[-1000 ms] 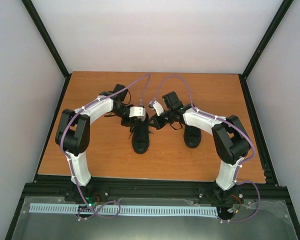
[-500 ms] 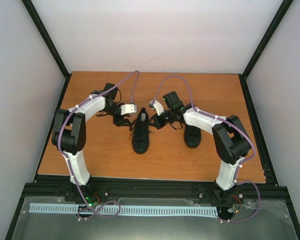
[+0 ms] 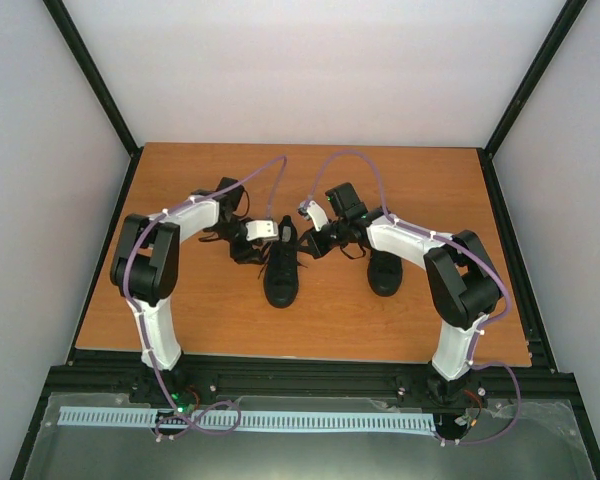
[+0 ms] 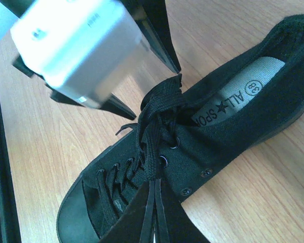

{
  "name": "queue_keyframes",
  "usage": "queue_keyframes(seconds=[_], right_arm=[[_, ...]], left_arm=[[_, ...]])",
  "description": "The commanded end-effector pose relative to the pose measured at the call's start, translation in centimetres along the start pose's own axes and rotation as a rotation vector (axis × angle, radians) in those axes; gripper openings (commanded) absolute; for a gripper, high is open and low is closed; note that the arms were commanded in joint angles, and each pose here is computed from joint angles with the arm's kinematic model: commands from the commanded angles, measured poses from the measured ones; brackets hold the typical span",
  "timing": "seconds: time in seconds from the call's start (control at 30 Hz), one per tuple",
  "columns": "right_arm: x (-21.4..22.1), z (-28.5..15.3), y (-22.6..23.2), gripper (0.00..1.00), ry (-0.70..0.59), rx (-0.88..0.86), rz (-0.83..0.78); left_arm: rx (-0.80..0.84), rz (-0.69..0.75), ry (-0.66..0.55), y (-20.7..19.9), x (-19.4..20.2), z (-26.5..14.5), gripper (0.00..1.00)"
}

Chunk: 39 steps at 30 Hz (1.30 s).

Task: Tie the shoes
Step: Tie the shoelace on the shoe.

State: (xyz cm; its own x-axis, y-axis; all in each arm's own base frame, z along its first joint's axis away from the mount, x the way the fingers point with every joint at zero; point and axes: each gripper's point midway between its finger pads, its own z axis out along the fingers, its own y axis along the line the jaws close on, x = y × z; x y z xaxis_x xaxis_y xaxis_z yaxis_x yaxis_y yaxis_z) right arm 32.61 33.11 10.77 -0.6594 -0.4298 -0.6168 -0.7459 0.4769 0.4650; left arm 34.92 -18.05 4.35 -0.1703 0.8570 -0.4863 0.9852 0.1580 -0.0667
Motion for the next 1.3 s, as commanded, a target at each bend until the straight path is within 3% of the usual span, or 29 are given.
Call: queue_keyframes(seconds=[0.0, 0.23, 0.3, 0.43, 0.53, 1.17, 1.27], right_arm=[[-0.7, -0.1, 0.0, 0.03, -0.02, -0.003, -0.01], [-0.6, 0.0, 0.0, 0.03, -0.018, -0.007, -0.009], [-0.6, -0.1, 0.1, 0.03, -0.019, -0.009, -0.009], [-0.6, -0.1, 0.0, 0.03, -0.017, -0.003, -0.011], [-0.4, -0.2, -0.2, 0.03, -0.015, 0.008, -0.008], [3.6, -2.1, -3.6, 0.03, -0.012, 0.133, 0.13], [3.2, -2.1, -3.4, 0.03, -0.02, 0.119, 0.127]], left_arm=[[0.006, 0.009, 0.04, 0.0, 0.5, 1.5, 0.64], [-0.008, 0.02, 0.049, 0.0, 0.6, 2.2, 0.61], [-0.014, 0.025, 0.042, 0.0, 0.4, 2.1, 0.49], [-0.031, 0.03, 0.032, 0.1, 0.2, 1.5, 0.15], [-0.038, 0.01, 0.01, 0.6, 0.0, 0.4, 0.03], [-0.074, -0.073, 0.07, 2.2, 3.7, -0.4, 0.01], [-0.076, -0.066, 0.059, 2.1, 3.4, -0.8, 0.07]])
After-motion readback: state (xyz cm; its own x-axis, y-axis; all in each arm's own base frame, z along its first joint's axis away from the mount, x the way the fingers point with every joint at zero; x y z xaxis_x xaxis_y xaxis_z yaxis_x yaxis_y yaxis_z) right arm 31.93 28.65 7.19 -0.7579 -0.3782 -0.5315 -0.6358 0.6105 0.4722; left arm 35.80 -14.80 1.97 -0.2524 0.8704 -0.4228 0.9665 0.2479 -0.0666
